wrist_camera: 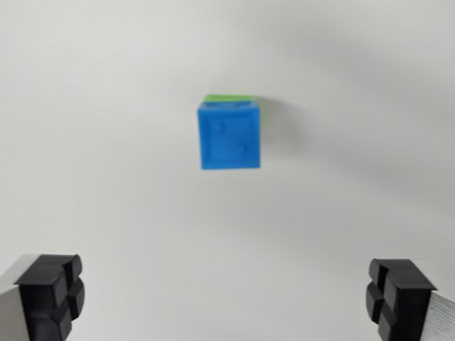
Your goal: Stack cube
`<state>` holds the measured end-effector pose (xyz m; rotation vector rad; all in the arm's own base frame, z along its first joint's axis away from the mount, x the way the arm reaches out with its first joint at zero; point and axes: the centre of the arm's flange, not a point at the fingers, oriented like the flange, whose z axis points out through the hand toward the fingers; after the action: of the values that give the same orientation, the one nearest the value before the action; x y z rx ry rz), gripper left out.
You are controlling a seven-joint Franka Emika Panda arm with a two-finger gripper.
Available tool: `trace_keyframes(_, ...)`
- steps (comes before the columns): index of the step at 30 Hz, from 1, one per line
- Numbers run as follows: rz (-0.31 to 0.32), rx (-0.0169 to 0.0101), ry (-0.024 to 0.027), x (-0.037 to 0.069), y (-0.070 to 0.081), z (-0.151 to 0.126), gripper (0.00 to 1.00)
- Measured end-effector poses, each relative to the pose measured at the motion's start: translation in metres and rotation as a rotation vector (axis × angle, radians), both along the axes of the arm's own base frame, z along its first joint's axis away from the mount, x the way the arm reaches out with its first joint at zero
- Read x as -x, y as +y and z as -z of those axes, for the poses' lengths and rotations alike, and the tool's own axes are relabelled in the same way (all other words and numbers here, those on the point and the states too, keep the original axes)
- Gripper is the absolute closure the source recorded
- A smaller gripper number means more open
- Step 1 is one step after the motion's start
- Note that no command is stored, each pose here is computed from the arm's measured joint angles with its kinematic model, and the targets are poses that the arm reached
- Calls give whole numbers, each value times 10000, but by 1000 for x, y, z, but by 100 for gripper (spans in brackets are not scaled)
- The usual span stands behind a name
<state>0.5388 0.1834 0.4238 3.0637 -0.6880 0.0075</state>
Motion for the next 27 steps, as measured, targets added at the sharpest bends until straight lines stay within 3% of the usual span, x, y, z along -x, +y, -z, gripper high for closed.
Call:
trace_keyframes(13,-2,4,-3,0,0,-33,0)
trace_keyframes(27,-2,15,24,-1,0,-42,0)
